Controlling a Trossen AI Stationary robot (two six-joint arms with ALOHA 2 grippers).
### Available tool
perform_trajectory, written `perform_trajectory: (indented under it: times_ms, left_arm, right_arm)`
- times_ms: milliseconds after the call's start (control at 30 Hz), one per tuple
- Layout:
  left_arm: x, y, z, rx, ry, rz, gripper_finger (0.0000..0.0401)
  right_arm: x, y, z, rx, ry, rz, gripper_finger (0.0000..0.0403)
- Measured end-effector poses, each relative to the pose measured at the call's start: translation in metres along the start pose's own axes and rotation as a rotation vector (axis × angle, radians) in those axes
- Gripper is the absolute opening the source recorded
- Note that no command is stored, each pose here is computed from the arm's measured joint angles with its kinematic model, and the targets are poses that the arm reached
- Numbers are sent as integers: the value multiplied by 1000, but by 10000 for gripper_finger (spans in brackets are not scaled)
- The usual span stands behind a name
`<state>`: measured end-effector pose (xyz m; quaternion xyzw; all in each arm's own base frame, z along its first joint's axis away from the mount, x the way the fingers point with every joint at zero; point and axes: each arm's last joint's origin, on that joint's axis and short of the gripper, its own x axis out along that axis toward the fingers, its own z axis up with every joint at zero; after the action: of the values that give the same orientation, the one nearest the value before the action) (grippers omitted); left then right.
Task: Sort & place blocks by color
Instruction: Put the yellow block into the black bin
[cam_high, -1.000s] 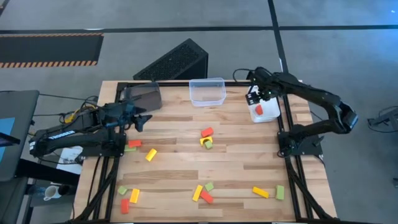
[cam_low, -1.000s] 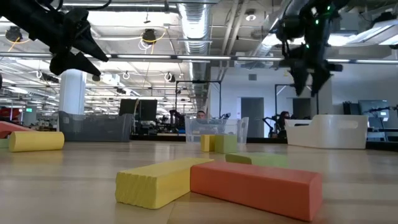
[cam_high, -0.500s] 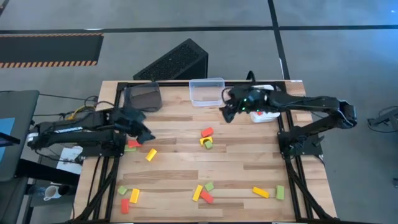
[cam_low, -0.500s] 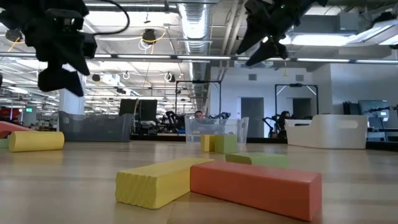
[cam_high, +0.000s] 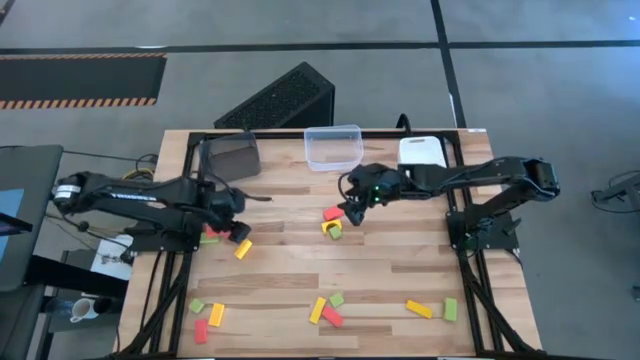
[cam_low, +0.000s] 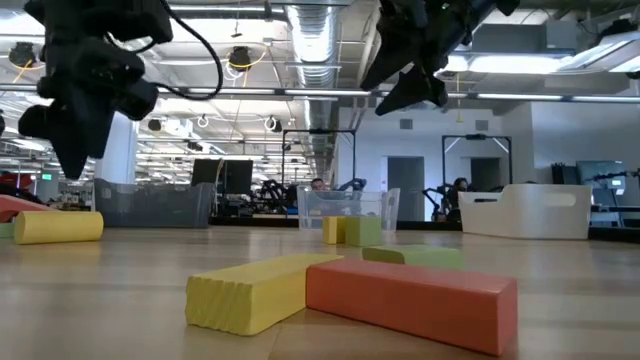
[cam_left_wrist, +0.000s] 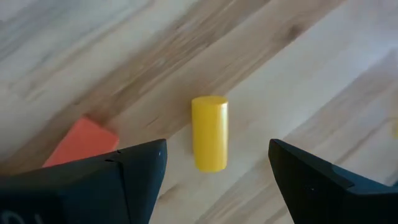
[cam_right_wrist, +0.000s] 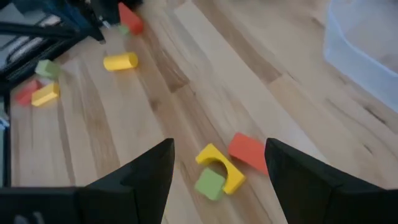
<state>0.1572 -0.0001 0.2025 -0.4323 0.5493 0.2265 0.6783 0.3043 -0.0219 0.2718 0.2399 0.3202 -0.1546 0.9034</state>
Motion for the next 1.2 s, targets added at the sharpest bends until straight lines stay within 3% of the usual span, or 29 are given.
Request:
perform_trajectory:
  times_ms: [233,833,967,1200]
  left_arm:
    - [25,-12,-4,41,66,106,261]
    - [88,-39,-20,43,34,299,254]
    - [85,-45,-21,49,-4,330,215]
    - [82,-51,-19,100,-29,338,91]
  right_arm:
    - [1,-3,-4,-43,38,-22,272]
    - [-1,-12,-12,-190,166,-56,272]
    - [-1,-13,-15,-226,193,-63,272]
    - [-1,-13,-15,-246,193,-61,272]
